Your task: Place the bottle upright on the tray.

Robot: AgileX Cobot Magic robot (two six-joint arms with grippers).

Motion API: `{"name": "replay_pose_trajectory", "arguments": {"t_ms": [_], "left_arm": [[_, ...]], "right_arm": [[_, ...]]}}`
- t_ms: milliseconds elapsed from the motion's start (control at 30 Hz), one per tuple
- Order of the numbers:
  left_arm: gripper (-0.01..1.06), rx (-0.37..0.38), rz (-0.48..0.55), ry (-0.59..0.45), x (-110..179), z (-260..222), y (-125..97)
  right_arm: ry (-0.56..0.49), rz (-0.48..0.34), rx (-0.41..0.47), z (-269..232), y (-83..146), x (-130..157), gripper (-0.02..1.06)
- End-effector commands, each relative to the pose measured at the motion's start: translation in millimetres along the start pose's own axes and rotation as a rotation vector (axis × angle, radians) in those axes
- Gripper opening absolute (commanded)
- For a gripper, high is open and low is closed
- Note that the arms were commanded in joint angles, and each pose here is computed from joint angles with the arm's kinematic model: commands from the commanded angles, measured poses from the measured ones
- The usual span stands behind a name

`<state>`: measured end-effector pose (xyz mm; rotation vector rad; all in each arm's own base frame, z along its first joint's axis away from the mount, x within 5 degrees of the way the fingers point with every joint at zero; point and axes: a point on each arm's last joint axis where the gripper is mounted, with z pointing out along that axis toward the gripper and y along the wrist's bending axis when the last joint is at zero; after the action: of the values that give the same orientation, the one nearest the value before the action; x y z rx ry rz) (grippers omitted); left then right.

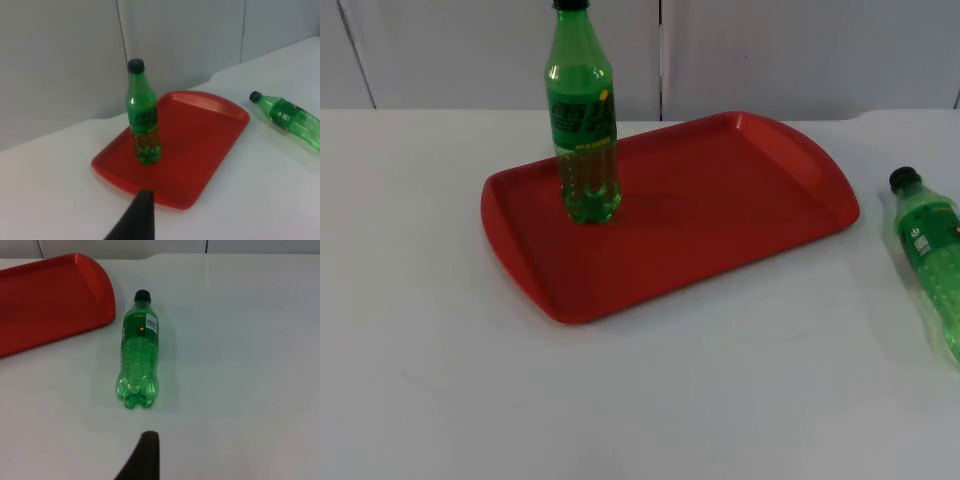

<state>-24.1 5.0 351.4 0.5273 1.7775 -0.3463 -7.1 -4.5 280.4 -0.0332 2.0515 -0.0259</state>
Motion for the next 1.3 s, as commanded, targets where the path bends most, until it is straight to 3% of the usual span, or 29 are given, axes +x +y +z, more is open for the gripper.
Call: {"name": "replay_pose_trajectory", "arguments": {"t_ms": [0,200,633,1267], "left_arm": [[1.05,-0.002,0.005,-0.016,6,-8,0],[1.05,-0.004,-0.005,-0.043,14,-15,-1],[1.05,-0.010,-0.075,0.224,69,39,1],[1.05,-0.010,-0.075,0.224,69,39,1]], "right_arm": [[-0.006,0.005,0.001,0,0,0,0.88],[-0.006,0.005,0.001,0,0,0,0.88],[-0.011,0.005,0.001,0,0,0,0.88],[-0.009,0.005,0.001,0,0,0,0.88]]}}
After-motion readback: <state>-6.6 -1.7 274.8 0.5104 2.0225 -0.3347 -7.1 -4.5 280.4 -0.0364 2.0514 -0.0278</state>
